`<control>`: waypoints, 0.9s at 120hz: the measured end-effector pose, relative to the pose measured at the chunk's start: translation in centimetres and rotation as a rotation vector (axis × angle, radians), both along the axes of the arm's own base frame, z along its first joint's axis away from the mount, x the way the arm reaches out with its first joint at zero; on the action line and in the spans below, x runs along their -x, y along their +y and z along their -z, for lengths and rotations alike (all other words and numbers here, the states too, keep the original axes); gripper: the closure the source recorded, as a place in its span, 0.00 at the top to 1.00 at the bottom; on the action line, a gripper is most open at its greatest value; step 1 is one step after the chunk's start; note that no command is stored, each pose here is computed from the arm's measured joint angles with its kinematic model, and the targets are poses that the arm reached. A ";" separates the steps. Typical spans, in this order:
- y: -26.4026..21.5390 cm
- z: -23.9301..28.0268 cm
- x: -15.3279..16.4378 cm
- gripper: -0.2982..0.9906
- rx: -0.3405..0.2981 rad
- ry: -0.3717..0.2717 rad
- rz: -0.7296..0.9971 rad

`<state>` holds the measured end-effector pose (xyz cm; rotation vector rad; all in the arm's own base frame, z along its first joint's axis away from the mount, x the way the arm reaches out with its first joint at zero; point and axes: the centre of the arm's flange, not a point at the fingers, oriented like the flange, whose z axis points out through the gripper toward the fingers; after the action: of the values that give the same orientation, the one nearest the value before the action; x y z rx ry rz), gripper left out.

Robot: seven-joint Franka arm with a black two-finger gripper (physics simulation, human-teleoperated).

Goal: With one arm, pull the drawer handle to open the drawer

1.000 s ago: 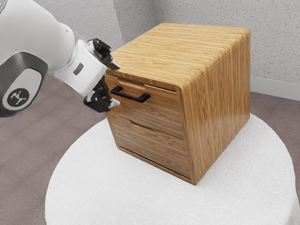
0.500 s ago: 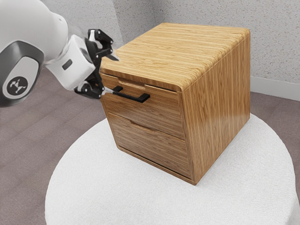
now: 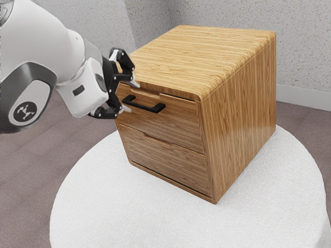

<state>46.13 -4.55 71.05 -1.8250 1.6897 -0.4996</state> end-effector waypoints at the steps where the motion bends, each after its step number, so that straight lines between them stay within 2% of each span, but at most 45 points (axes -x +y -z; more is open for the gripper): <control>1: 0.0 0.0 0.0 0.48 -0.001 0.000 0.001; 48: 2.8 1.1 -1.4 0.46 -0.021 0.029 -0.023; 83: 2.8 2.7 -2.9 0.46 -0.027 0.066 -0.005; 108: 2.1 2.7 -3.0 0.46 -0.035 0.067 0.010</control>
<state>49.11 -2.43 68.34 -1.8276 1.7417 -0.4144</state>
